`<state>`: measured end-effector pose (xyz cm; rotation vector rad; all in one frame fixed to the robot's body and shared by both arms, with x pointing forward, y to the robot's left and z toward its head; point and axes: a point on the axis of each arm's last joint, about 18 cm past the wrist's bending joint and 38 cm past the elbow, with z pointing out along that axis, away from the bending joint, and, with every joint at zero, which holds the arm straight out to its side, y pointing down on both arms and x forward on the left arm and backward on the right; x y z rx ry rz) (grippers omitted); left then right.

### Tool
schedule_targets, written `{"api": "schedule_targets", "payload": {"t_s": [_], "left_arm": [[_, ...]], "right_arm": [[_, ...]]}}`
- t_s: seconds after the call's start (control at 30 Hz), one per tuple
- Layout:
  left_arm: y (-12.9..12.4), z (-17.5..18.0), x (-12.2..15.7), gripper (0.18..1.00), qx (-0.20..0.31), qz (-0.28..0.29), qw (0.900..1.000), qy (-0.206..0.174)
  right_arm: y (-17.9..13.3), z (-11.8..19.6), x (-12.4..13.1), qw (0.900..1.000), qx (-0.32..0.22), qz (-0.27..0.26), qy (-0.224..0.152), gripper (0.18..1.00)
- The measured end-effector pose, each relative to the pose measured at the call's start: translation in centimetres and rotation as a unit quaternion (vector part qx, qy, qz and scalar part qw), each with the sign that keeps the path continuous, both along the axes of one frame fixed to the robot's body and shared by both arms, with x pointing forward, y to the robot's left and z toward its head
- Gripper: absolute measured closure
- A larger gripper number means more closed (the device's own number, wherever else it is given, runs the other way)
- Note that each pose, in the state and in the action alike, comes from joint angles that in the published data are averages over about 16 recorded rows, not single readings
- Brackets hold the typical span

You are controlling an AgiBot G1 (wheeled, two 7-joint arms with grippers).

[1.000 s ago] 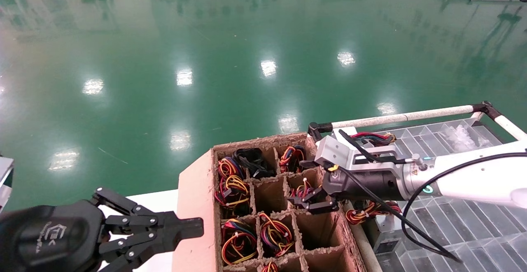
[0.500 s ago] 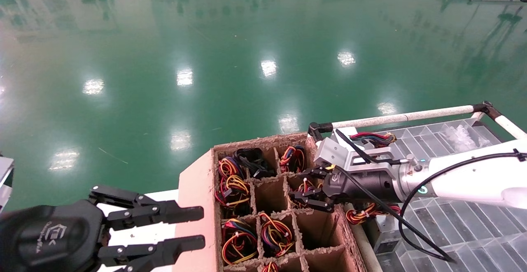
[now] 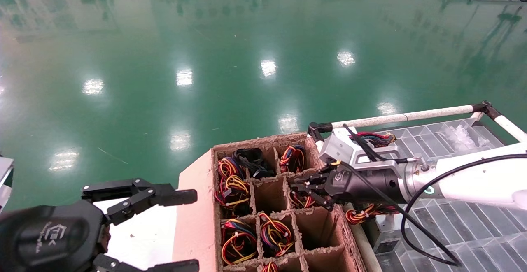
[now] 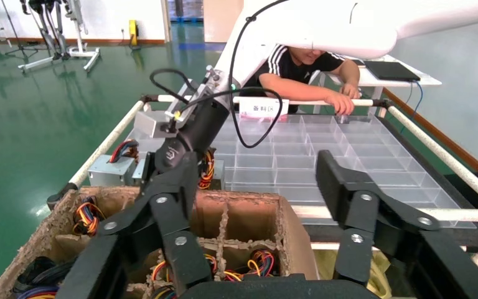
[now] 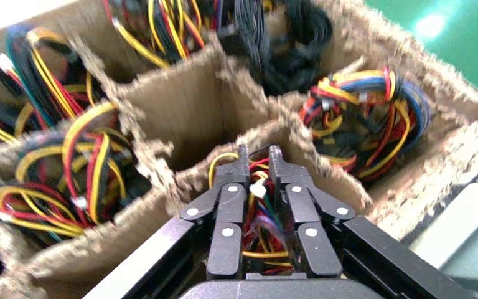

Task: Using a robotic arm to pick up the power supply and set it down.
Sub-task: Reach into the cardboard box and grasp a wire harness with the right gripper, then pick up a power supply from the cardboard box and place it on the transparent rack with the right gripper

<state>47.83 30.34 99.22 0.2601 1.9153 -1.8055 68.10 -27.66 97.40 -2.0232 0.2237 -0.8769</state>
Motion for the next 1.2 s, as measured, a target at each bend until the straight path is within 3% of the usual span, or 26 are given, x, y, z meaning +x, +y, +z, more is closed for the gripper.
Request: {"api": "schedule_targets", "payload": {"t_s": [0.27,0.67,1.2], "left_arm": [[0.0,0.0,0.0,0.406,0.0,0.0,1.0,0.0],[0.0,0.0,0.0,0.227,0.0,0.0,1.0,0.0],[0.0,0.0,0.0,0.184,0.0,0.0,1.0,0.0]], "right_arm": [[-0.5,1.3,-1.3,0.999,0.038,0.019,-0.011,0.947],[-1.3,4.0,-4.1,0.992,0.095,0.069,-0.046,0.968],[-4.0,8.1,-10.1,0.96,0.196,0.166,-0.108,0.971]]}}
